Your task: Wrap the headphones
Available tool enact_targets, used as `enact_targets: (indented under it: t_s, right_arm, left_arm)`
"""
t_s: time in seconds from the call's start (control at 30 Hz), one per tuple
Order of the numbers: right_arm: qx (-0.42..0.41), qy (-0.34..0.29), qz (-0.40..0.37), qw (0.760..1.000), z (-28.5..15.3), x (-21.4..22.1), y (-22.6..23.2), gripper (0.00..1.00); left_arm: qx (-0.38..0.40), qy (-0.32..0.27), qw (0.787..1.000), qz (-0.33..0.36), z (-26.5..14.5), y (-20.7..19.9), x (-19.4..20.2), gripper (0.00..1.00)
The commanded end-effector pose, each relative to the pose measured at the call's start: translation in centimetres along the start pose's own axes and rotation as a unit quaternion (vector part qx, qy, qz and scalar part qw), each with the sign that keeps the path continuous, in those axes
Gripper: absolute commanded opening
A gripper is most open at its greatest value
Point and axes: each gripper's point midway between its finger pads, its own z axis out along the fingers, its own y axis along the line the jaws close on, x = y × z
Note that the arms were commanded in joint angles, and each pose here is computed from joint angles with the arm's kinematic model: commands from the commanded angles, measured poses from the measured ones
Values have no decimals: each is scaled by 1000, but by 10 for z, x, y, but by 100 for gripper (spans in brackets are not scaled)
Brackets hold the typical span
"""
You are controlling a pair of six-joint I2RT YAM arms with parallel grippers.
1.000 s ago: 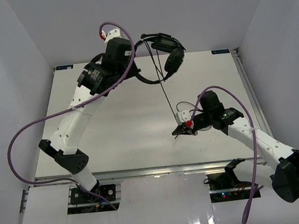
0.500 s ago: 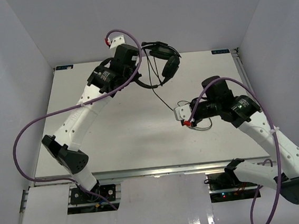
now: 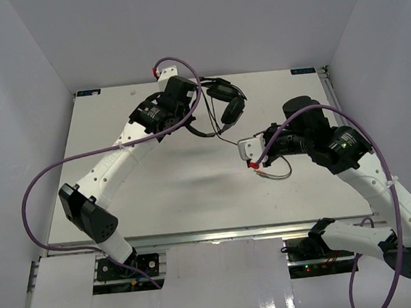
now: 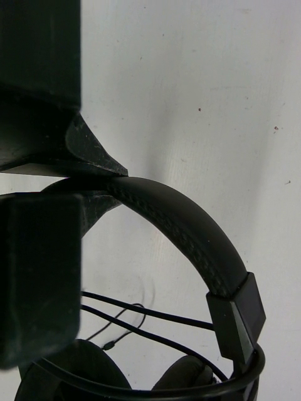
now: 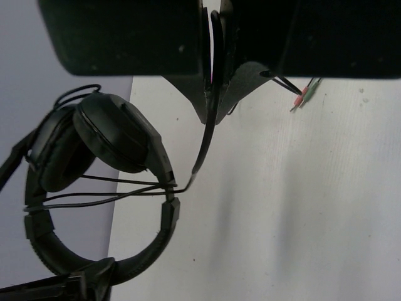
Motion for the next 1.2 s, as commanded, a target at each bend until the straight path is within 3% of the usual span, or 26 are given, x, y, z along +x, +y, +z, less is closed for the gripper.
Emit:
enact_targets:
  t_s: [0.0, 0.43, 0.73, 1.17]
  right_arm:
    - [60, 9, -14, 998, -15, -11, -33, 8]
    - [164, 63, -58, 983, -7, 8, -78, 10]
    - [224, 94, -117, 963, -1, 23, -95, 11]
    - [234, 62, -98, 965, 11, 20, -97, 21]
  left_arm:
    - [37, -39, 998, -29, -19, -4, -22, 0]
    - [69, 33, 997, 8, -5, -4, 36, 0]
    - [139, 83, 985, 63, -10, -24, 67, 0]
    - [218, 105, 963, 118, -41, -47, 92, 0]
